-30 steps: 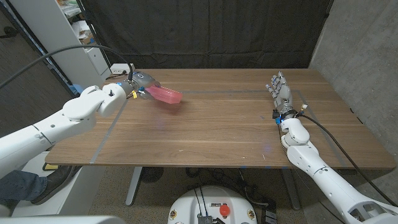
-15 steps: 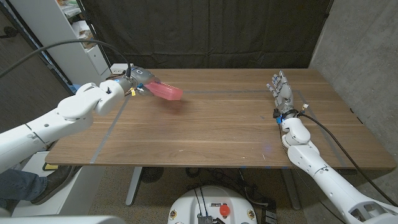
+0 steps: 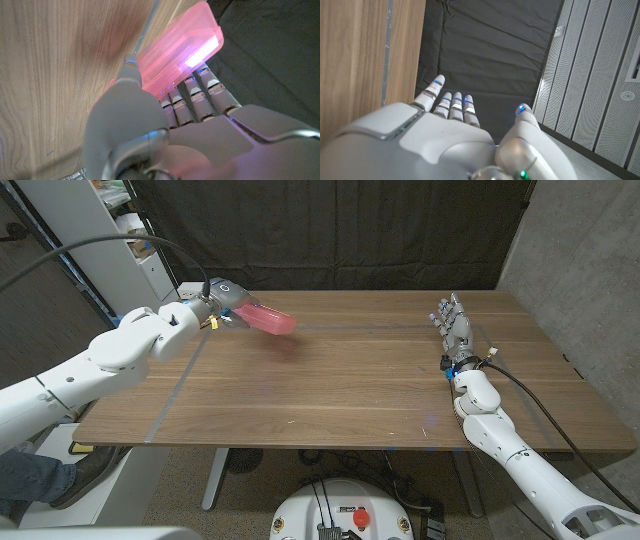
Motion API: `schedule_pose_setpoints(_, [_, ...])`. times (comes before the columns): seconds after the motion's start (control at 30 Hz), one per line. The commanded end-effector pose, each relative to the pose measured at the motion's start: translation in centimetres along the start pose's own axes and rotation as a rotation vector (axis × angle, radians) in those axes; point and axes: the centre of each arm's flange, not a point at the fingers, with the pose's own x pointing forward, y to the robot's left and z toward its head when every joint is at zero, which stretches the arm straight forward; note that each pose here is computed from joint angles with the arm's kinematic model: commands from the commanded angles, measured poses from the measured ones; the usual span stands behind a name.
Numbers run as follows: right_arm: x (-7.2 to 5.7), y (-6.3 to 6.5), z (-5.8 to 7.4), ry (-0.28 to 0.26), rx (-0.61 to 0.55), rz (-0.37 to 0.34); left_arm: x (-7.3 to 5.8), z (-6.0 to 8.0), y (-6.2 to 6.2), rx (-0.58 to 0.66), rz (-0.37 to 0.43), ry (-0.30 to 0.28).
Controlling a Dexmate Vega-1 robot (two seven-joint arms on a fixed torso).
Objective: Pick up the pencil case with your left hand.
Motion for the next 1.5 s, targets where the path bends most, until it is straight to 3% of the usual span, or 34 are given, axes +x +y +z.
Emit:
schedule_pose_setpoints(0.03, [0.1, 0.1, 0.2, -0.011, 0.005, 0.006, -0.3, -0.1, 1.0, 0.009, 0.021, -0.001])
schedule_pose_setpoints(0.23, [0.2, 0.2, 0.4, -0.015, 0.003, 0.005, -0.5, -0.1, 1.4, 0.015, 0.034, -0.009])
schedule_pose_setpoints(0.87, [0.3, 0.2, 0.7, -0.025, 0.007, 0.013, -1.3, -0.7, 5.0, 0.041, 0.095, 0.021])
schedule_pose_setpoints(1.5, [0.4, 0.4, 1.4, -0.035, -0.004, 0.021, -2.5, -1.6, 7.3, 0.043, 0.174, 0.045])
